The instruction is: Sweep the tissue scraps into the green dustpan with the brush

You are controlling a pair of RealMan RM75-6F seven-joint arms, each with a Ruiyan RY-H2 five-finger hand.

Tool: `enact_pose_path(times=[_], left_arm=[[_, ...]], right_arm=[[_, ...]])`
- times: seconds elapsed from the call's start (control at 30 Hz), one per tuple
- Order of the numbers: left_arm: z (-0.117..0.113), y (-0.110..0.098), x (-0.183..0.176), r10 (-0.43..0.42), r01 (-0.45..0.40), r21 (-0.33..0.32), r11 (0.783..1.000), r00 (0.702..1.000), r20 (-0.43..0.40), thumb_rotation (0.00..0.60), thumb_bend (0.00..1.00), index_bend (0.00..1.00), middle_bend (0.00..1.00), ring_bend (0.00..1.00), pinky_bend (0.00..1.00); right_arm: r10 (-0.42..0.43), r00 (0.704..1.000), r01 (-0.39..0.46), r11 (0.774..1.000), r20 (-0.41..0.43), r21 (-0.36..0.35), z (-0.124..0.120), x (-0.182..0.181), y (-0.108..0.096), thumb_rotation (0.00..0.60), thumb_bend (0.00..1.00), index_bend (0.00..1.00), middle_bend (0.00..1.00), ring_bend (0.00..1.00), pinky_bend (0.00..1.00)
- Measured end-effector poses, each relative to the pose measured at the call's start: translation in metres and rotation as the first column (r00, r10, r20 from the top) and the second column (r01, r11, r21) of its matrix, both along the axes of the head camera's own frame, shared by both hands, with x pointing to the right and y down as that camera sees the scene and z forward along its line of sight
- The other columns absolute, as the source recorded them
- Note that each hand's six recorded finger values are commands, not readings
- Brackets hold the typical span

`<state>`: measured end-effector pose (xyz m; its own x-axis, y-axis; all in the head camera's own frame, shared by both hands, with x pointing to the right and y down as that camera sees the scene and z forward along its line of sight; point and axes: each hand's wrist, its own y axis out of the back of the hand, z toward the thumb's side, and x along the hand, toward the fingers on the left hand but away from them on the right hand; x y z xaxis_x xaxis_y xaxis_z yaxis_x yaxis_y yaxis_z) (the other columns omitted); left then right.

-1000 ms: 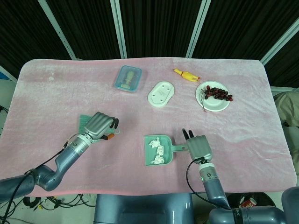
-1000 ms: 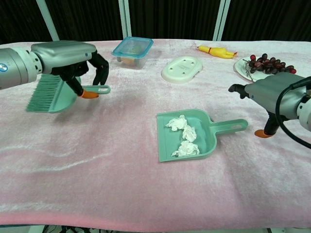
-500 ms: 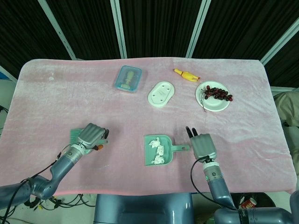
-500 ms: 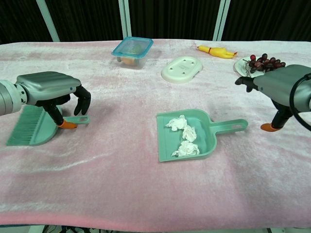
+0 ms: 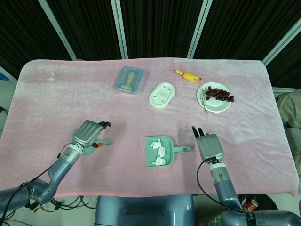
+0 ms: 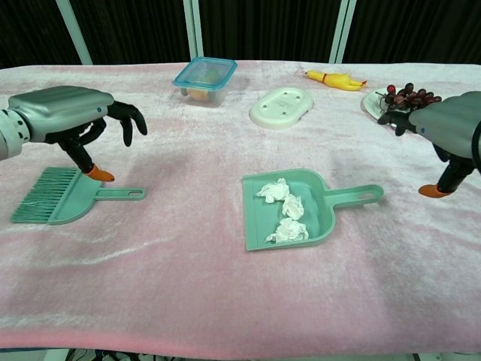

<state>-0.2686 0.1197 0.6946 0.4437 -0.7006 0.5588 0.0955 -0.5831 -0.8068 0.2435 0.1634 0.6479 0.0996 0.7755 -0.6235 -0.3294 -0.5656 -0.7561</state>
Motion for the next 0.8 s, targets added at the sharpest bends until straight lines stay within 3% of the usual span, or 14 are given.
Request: enact_pose_path(times=[0.1,0.23,0.3,0.4,0.5,0.63,0.8], left_arm=[[-0.016,0.000,-0.007,-0.025,0.026,0.044,0.999,0.999,-0.030,0.600,0.11,0.21,0.26,0.33,0.50],[-0.039,0.006,-0.024,-0.065,0.071,0.098,0.993,0.996,-0.064,0.600,0.10,0.15,0.16,0.13,0.27],[-0.052,0.013,-0.036,-0.094,0.102,0.120,0.987,0.993,-0.077,0.600,0.07,0.09,0.09,0.06,0.18],[-0.067,0.028,-0.057,-0.130,0.139,0.135,0.981,0.988,-0.078,0.600,0.01,0.01,0.00,0.00,0.08],[-0.078,0.045,-0.081,-0.155,0.160,0.144,0.977,0.987,-0.047,0.600,0.00,0.00,0.00,0.00,0.03],[-0.089,0.066,-0.110,-0.208,0.206,0.142,0.968,0.978,0.002,0.600,0.00,0.00,0.00,0.00,0.02],[-0.104,0.085,-0.141,-0.294,0.284,0.193,0.939,0.956,0.023,0.600,0.00,0.00,0.00,0.00,0.00]], right_arm=[[0.003,1.000,-0.003,1.000,0.012,0.028,-0.009,0.012,-0.003,0.600,0.16,0.04,0.18,0.36,0.56],[0.000,0.999,-0.003,0.997,0.045,0.073,-0.022,0.024,-0.004,0.600,0.14,0.00,0.05,0.07,0.30],[0.008,0.997,-0.015,0.995,0.075,0.094,-0.030,0.034,-0.003,0.600,0.11,0.00,0.00,0.00,0.22],[0.031,0.993,-0.044,0.993,0.114,0.112,-0.042,0.053,0.002,0.600,0.07,0.00,0.00,0.00,0.19],[0.061,0.990,-0.076,0.990,0.127,0.118,-0.053,0.079,0.012,0.600,0.06,0.00,0.00,0.00,0.18],[0.108,0.986,-0.124,0.985,0.130,0.124,-0.066,0.111,0.029,0.600,0.06,0.00,0.00,0.00,0.18],[0.163,0.977,-0.183,0.971,0.135,0.155,-0.077,0.150,0.049,0.600,0.06,0.00,0.00,0.00,0.18]])
